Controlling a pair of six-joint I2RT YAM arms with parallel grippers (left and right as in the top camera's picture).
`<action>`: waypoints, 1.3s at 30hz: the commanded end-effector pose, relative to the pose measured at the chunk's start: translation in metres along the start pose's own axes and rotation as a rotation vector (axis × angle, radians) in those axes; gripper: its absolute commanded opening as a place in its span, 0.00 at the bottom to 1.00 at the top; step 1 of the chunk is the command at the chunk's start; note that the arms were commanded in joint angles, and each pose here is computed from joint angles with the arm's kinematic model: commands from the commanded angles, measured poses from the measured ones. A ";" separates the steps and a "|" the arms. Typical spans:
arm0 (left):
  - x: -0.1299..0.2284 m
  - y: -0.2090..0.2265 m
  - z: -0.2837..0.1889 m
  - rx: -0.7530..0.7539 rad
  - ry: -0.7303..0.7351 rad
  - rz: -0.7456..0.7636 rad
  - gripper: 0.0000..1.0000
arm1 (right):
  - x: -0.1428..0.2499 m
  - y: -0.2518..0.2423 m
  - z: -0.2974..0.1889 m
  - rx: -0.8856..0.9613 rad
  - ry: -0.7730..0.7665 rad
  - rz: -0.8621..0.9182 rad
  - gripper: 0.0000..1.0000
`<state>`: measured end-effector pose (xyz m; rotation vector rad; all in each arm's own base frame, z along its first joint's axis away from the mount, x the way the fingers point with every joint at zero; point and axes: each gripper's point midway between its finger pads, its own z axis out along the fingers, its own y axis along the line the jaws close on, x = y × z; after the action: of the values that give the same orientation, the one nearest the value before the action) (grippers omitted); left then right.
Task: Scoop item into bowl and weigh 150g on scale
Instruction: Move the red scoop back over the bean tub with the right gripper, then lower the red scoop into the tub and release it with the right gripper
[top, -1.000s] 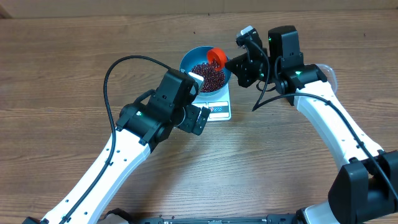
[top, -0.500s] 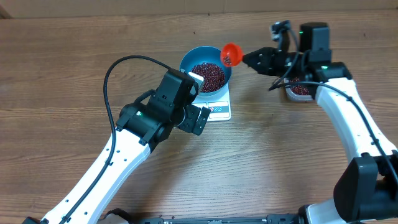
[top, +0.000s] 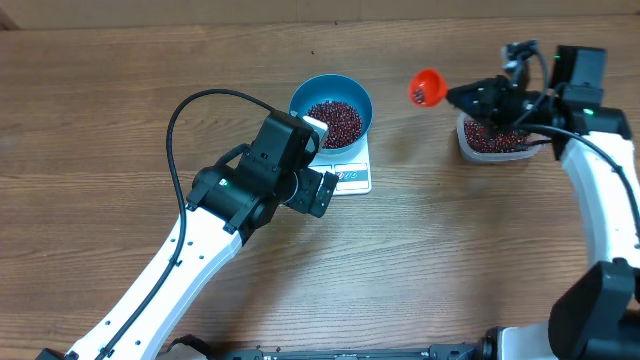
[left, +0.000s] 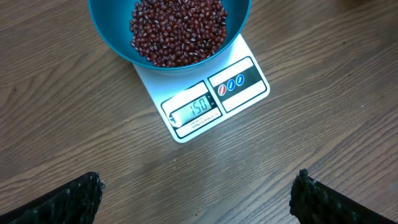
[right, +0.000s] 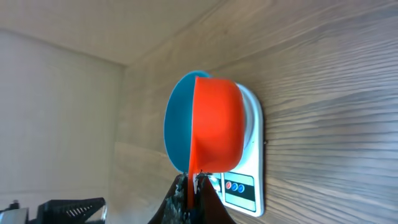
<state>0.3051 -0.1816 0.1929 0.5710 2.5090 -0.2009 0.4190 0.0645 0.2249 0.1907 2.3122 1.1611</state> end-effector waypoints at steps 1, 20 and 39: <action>-0.003 -0.002 0.000 0.006 -0.004 0.024 0.99 | -0.006 0.005 -0.018 -0.005 -0.034 -0.048 0.04; -0.003 -0.002 0.000 0.006 -0.004 0.024 1.00 | -0.012 -0.087 -0.073 0.363 -0.107 0.006 0.04; -0.003 -0.002 0.000 0.006 -0.004 0.024 1.00 | -0.023 -0.101 -0.126 0.919 -0.097 -0.410 0.04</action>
<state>0.3050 -0.1816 0.1929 0.5711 2.5093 -0.2007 0.3855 -0.0849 0.2122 0.1284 2.4548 0.0290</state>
